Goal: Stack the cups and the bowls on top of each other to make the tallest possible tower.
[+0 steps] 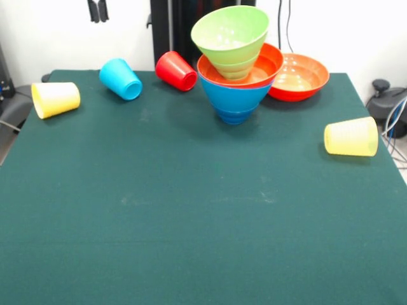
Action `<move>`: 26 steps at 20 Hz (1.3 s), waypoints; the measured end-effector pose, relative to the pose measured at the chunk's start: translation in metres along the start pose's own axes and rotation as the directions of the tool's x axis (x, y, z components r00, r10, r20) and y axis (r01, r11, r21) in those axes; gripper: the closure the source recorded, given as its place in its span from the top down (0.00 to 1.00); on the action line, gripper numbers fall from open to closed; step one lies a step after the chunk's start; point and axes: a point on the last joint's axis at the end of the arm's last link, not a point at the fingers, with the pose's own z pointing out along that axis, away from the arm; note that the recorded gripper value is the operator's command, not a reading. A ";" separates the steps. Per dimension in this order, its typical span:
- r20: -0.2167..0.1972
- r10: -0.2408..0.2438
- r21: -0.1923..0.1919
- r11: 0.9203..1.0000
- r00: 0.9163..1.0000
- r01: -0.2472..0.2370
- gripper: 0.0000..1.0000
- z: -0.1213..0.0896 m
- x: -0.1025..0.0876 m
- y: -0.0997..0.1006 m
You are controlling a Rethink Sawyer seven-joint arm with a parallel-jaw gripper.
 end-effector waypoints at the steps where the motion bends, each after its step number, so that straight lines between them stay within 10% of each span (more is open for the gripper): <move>1: 0.002 -0.008 -0.002 1.000 1.000 0.008 0.00 0.000 -0.001 0.002; 8: -0.017 -0.111 0.028 0.993 0.994 0.111 0.00 0.011 -0.001 0.015; 16: -0.066 -0.286 0.041 0.956 0.956 0.289 0.00 0.046 0.004 0.046; 26: -0.093 -0.288 -0.002 0.957 0.953 0.289 0.00 0.067 0.023 0.050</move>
